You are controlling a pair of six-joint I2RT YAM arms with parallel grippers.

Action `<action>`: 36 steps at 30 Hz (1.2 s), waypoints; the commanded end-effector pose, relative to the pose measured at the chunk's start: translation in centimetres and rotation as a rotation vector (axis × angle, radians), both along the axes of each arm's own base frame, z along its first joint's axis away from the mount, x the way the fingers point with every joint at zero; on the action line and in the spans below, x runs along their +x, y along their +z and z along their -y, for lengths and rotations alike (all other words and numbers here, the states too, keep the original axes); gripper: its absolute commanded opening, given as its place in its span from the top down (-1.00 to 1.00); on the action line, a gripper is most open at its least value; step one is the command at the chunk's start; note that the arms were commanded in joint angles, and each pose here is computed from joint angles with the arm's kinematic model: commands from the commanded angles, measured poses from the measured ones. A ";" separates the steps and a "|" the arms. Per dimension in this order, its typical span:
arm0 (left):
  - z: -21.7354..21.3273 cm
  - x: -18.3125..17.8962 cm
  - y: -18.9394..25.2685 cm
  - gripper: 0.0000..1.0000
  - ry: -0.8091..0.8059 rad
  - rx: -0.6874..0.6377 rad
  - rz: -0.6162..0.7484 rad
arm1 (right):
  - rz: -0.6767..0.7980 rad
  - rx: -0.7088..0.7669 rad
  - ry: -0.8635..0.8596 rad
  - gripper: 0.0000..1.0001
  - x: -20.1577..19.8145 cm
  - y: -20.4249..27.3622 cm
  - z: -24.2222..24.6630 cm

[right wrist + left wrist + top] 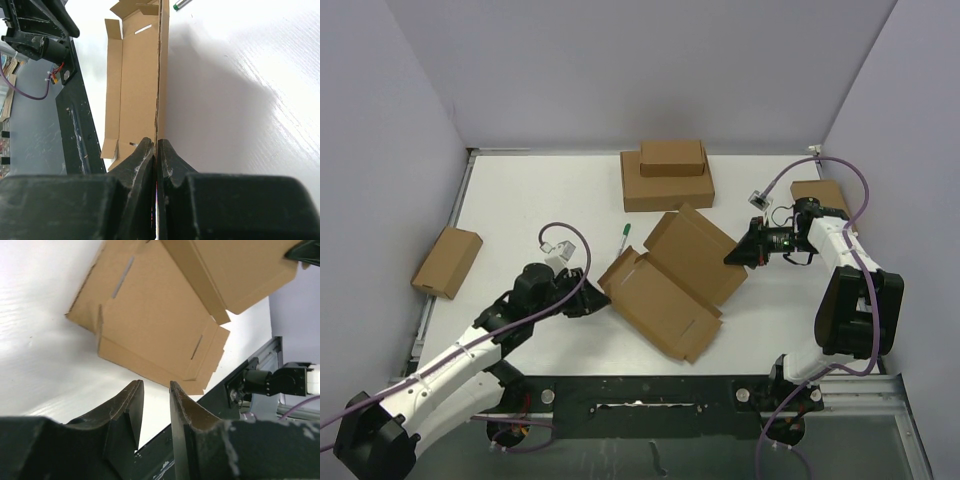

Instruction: Fold the paper box

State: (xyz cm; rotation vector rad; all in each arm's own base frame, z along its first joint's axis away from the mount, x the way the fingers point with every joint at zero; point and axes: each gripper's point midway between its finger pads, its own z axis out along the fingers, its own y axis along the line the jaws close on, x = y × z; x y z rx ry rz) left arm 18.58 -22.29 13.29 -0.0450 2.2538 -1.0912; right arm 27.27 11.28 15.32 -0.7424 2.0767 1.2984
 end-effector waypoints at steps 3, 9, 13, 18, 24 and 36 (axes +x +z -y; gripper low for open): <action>-0.3 1.5 0.6 0.40 0.061 0.014 0.038 | 0.097 0.034 0.005 1.00 0.5 2.5 -0.1; -0.7 3.3 0.4 0.31 0.077 0.055 0.068 | 0.096 0.034 0.006 1.00 0.5 2.5 -0.1; -1.7 4.7 0.1 0.32 0.100 0.094 0.072 | 0.094 0.034 0.005 1.00 0.6 2.4 -0.1; -2.7 5.7 0.0 0.46 0.137 0.094 0.076 | 0.093 0.034 0.006 1.00 0.6 2.4 -0.1; -2.3 6.1 -1.2 0.76 0.119 0.108 0.052 | 0.090 0.034 0.008 1.00 0.6 2.4 -0.2; -0.1 7.4 -1.9 0.77 0.044 0.089 0.035 | 0.088 0.037 0.009 1.00 0.6 2.3 -0.2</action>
